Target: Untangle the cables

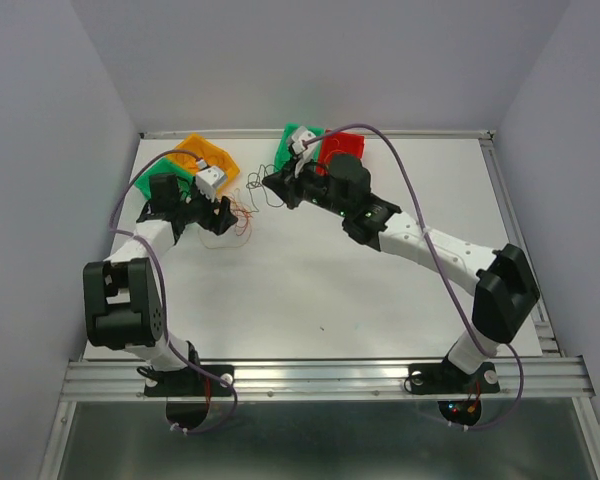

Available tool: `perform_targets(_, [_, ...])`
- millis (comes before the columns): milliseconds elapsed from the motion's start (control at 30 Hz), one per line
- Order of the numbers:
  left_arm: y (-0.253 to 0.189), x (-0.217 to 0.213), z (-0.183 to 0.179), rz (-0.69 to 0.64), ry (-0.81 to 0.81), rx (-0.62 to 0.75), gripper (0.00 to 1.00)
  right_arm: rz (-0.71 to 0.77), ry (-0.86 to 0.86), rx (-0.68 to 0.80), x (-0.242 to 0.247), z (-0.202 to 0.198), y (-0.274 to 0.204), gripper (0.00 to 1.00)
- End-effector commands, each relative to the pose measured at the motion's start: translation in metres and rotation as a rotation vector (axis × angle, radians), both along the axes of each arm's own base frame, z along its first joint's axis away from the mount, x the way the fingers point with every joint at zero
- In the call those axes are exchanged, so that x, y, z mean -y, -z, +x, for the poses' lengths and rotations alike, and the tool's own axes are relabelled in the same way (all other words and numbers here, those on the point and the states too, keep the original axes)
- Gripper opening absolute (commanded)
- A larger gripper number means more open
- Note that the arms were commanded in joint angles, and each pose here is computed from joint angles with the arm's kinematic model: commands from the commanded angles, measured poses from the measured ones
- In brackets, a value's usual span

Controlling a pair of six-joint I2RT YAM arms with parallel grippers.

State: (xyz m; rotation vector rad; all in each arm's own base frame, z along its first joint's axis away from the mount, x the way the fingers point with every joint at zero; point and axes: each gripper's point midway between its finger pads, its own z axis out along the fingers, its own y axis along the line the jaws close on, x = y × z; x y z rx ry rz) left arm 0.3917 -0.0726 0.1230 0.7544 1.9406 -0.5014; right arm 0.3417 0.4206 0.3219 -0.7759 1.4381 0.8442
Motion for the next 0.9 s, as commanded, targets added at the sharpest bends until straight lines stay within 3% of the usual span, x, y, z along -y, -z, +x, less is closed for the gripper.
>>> perform_targets(0, [-0.012, 0.007, 0.015, 0.002, 0.026, 0.034, 0.77, 0.125, 0.009, 0.107, 0.010, -0.011, -0.080, 0.00])
perform_targets(100, [-0.005, 0.012, 0.016, -0.006, 0.050, 0.014, 0.77, 0.132, 0.006, 0.118, 0.014, -0.015, -0.087, 0.01])
perform_targets(333, [0.015, 0.018, 0.035, 0.056, 0.009, -0.012, 0.66, 0.145, -0.003, 0.138, 0.023, -0.024, -0.100, 0.00])
perform_targets(433, [0.016, 0.017, 0.043, 0.050, -0.005, -0.013, 0.51, 0.154, -0.014, 0.143, 0.025, -0.030, -0.105, 0.01])
perform_targets(467, [0.018, 0.016, 0.047, 0.052, -0.011, -0.017, 0.36, 0.157, -0.016, 0.147, 0.026, -0.031, -0.107, 0.01])
perform_targets(533, [0.024, 0.024, 0.052, 0.074, -0.024, -0.029, 0.17, 0.162, -0.016, 0.152, 0.028, -0.032, -0.111, 0.01])
perform_targets(567, [0.029, 0.023, 0.055, 0.080, -0.035, -0.043, 0.00, 0.166, -0.005, 0.155, 0.029, -0.032, -0.113, 0.01])
perform_targets(867, [0.039, 0.001, 0.060, 0.096, -0.141, -0.070, 0.00, 0.183, 0.227, 0.237, 0.078, -0.018, -0.147, 0.01])
